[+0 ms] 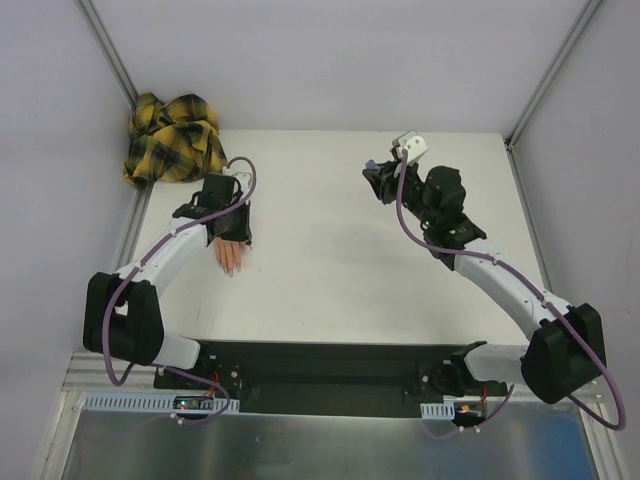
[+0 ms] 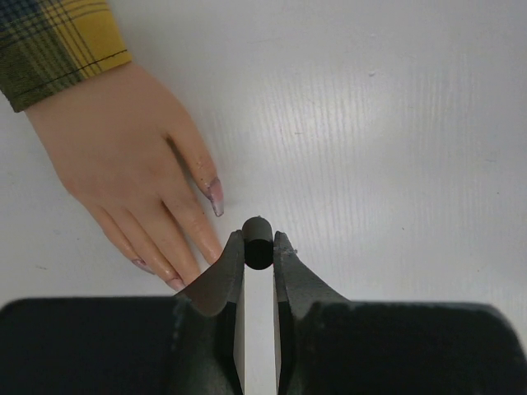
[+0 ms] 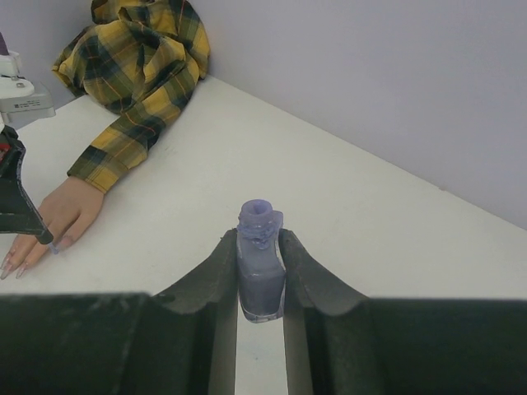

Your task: Paint the nails

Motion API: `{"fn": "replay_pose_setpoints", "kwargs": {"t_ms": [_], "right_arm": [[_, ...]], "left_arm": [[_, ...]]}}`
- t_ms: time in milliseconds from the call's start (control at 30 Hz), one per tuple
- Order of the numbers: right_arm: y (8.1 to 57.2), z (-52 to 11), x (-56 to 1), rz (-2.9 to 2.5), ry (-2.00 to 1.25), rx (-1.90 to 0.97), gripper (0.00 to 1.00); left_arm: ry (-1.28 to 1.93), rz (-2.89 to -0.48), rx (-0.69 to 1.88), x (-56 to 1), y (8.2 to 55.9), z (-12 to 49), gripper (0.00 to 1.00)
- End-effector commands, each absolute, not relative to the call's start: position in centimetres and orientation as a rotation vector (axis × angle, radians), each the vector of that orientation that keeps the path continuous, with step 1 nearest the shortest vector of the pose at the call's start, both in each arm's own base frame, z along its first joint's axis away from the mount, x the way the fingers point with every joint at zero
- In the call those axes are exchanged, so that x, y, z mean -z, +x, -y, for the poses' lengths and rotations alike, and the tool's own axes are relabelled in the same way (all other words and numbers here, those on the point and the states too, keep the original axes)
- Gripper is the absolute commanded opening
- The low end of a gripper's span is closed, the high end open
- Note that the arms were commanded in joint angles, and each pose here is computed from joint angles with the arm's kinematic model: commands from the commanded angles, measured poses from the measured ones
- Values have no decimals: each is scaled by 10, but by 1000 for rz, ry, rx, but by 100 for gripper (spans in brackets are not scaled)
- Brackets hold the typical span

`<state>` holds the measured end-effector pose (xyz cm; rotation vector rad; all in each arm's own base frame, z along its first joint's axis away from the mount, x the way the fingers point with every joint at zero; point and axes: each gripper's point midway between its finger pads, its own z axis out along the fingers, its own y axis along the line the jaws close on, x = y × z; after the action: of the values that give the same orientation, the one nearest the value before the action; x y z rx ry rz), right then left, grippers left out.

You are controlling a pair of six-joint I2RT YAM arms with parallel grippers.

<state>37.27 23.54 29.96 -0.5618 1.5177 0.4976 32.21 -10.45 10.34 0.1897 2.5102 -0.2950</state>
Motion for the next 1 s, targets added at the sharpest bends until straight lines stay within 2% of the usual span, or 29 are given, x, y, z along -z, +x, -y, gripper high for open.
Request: {"fn": "replay_pose_setpoints", "kwargs": {"t_ms": [0,967], "right_arm": [[365,-231,-338,-1386,-555,-485,0],[363,-234,-333,-1390,-568,-504,0]], "left_arm": [[181,-2489,235,-104,337,93,0],[90,-2525,225,-94,355,75,0]]}}
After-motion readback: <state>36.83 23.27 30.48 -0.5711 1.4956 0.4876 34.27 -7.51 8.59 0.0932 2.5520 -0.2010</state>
